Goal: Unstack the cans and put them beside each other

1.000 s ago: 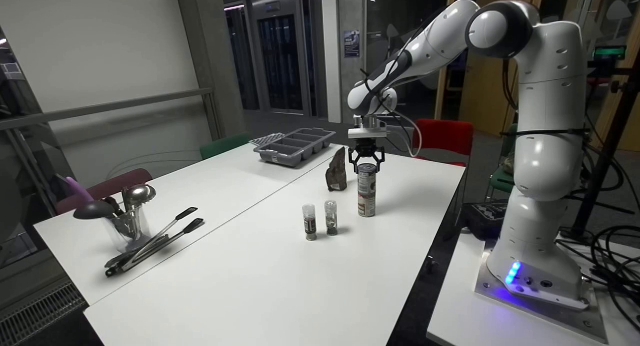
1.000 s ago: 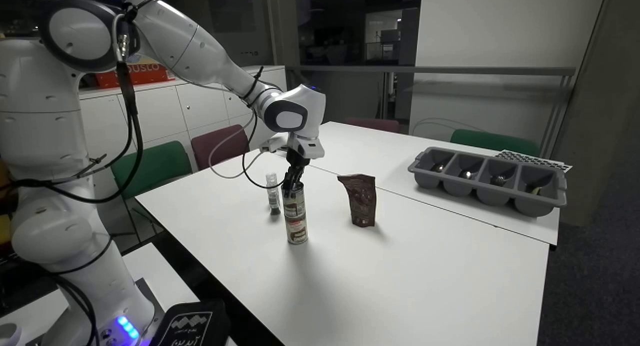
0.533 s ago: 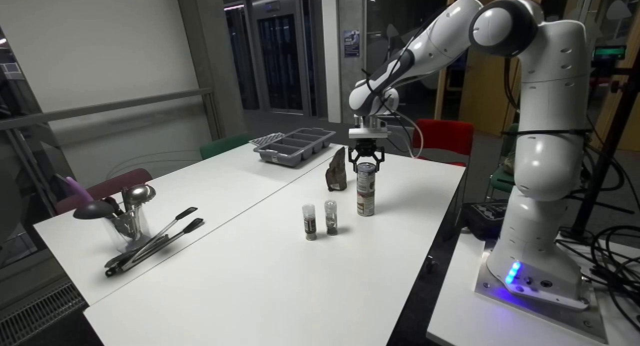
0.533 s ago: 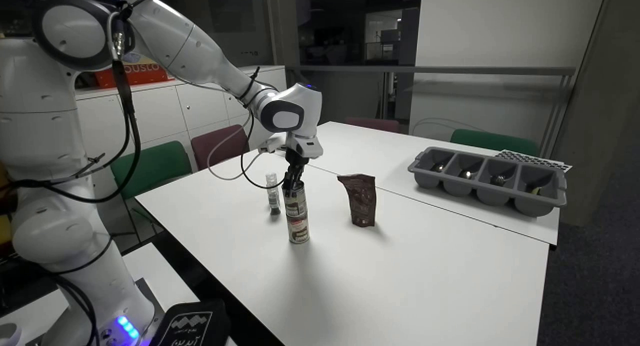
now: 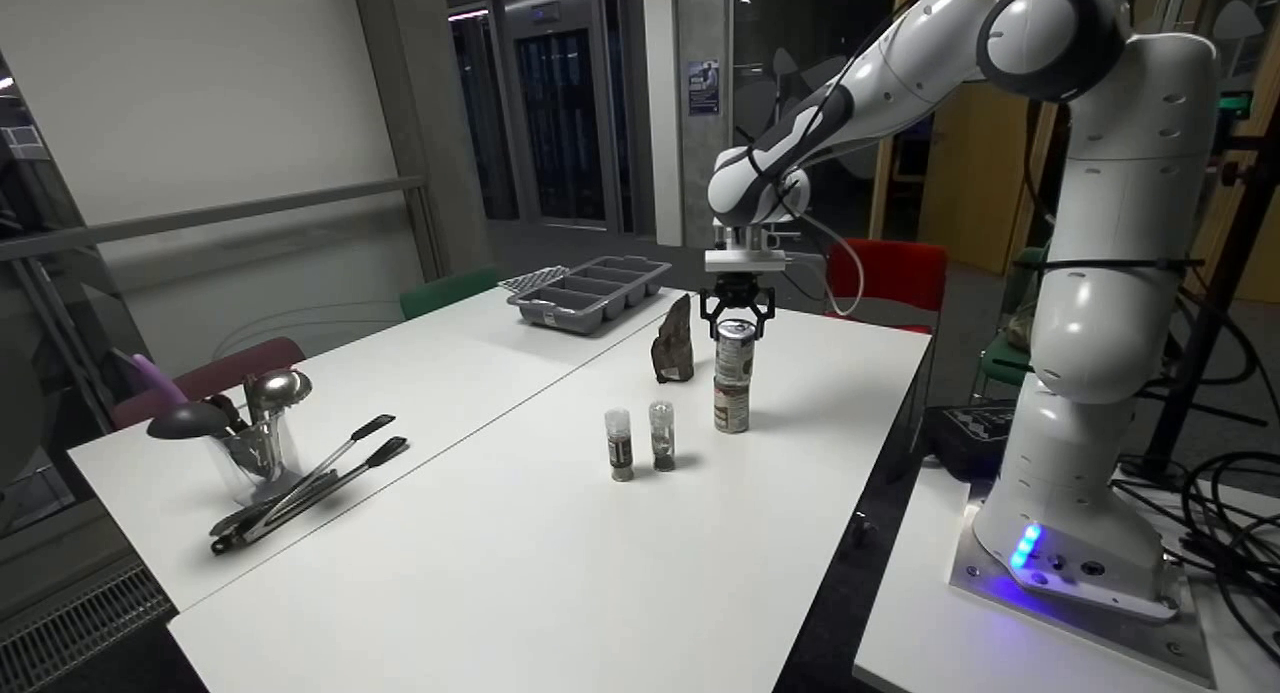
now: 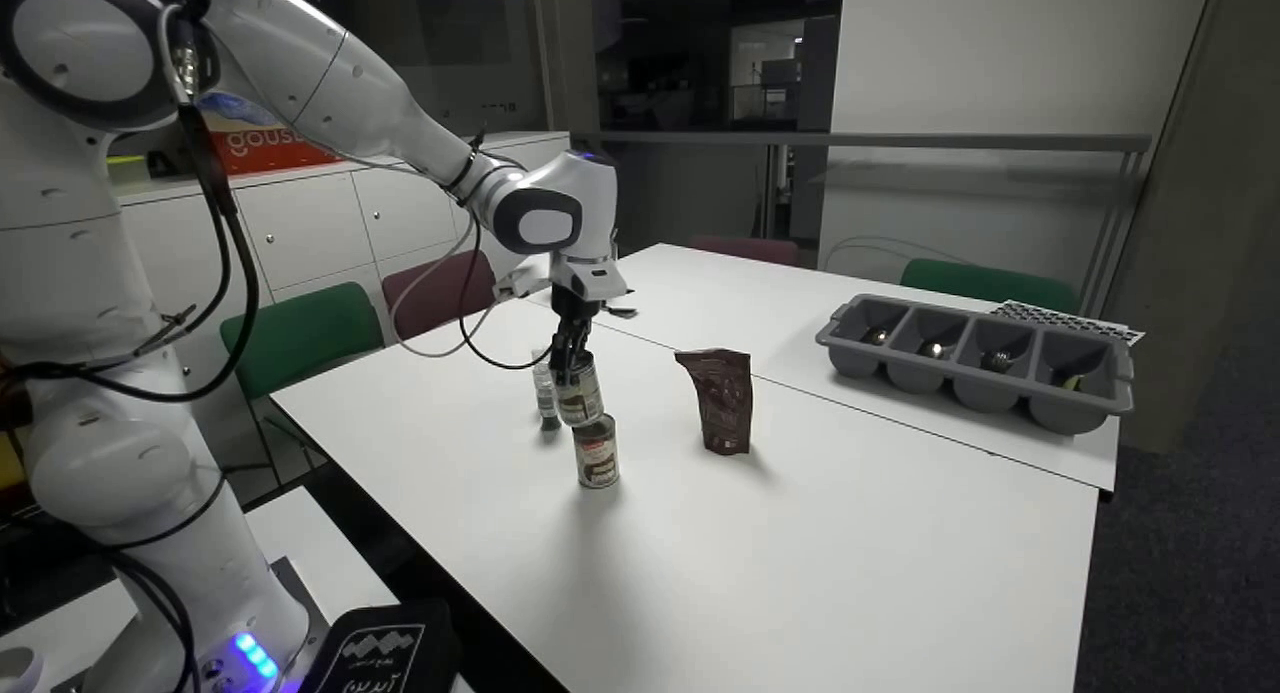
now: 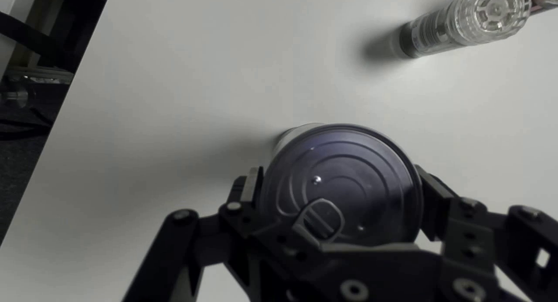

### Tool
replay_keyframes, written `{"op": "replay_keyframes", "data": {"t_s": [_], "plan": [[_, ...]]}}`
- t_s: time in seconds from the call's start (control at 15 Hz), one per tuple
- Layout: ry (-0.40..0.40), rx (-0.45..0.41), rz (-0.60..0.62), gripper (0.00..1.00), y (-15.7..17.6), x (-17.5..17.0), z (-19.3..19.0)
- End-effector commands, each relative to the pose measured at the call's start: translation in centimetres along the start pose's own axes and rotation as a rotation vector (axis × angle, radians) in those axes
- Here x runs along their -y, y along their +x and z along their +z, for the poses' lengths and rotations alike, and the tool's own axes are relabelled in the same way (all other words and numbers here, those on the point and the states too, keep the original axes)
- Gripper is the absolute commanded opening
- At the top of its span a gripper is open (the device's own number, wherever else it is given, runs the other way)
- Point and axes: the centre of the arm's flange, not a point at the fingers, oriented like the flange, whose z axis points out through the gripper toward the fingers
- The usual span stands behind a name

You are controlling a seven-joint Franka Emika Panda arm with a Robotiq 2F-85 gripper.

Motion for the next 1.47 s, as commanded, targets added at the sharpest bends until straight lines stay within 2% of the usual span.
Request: {"op": "replay_keyframes", "data": {"t_s": [0.0, 0.4, 0.93, 1.4], "plan": [[0.017, -0.044, -0.019, 0.57, -2.4, -1.4, -2.4], [0.005, -0.041, -0.077, 0.57, -3.2, 0.3, -2.8], [-0.032, 0.013, -0.223, 0.57, -4.4, 3.5, -1.1], [-0.013, 0.106, -0.347, 0.57, -1.5, 6.0, 0.1]]}}
